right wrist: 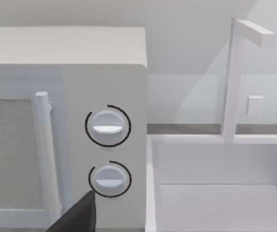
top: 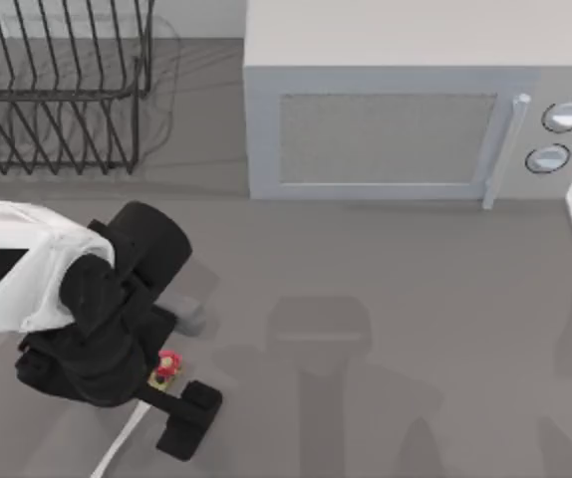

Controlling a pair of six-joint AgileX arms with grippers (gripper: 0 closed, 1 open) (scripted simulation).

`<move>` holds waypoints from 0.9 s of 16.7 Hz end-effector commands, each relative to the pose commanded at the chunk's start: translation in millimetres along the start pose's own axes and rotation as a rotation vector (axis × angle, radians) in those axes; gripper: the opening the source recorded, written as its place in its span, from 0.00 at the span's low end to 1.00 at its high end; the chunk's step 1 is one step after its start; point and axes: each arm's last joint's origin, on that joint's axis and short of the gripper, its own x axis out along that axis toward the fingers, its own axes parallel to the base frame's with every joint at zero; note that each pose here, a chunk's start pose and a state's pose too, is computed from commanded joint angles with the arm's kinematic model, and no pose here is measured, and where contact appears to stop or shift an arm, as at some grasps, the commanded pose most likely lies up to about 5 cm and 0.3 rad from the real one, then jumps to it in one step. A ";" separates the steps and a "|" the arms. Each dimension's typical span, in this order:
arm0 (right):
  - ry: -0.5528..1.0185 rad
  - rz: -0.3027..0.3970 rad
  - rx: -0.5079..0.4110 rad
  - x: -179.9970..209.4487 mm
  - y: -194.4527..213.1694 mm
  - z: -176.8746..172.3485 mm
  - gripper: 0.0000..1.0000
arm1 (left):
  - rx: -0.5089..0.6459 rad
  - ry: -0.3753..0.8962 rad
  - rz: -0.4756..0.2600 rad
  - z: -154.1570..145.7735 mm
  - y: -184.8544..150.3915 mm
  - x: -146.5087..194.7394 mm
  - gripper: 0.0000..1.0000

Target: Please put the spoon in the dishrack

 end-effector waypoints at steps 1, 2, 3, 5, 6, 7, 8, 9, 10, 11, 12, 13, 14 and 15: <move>0.000 0.000 0.000 0.0 0.0 0.0 1.00 | 0.000 0.000 0.000 0.0 0.0 0.0 1.00; 0.000 0.000 0.000 0.0 0.0 0.0 1.00 | 0.000 0.000 0.000 0.0 0.0 0.0 1.00; 0.000 0.000 0.000 0.0 0.0 0.0 1.00 | 0.000 0.000 0.000 0.0 0.0 0.0 0.92; 0.000 0.000 0.000 0.0 0.0 0.0 1.00 | 0.000 0.000 0.000 0.0 0.0 0.0 0.77; 0.000 0.000 0.000 0.0 0.0 0.0 1.00 | 0.000 0.000 0.000 0.0 0.0 0.0 0.70; 0.000 0.000 0.000 0.0 0.0 0.0 1.00 | 0.000 0.000 0.000 0.0 0.0 0.0 0.62; 0.000 0.000 0.000 0.0 0.0 0.0 1.00 | 0.000 0.000 0.000 0.0 0.0 0.0 0.55; 0.000 0.000 0.000 0.0 0.0 0.0 1.00 | 0.000 0.000 0.000 0.0 0.0 0.0 0.47; 0.000 0.000 0.000 0.0 0.0 0.0 1.00 | 0.000 0.000 0.000 0.0 0.0 0.0 0.40; 0.000 0.000 0.000 0.0 0.0 0.0 1.00 | 0.000 0.000 0.000 0.0 0.0 0.0 0.32; 0.000 0.000 0.000 0.0 0.0 0.0 1.00 | 0.000 0.000 0.000 0.0 0.0 0.0 0.25; 0.000 0.000 0.000 0.0 0.0 0.0 1.00 | 0.000 0.000 0.000 0.0 0.0 0.0 0.17; 0.000 0.000 0.000 0.0 0.0 0.0 1.00 | 0.000 0.000 0.000 0.0 0.0 0.0 0.10; 0.000 0.000 0.000 0.0 0.0 0.0 1.00 | 0.000 0.000 0.000 0.0 0.0 0.0 0.02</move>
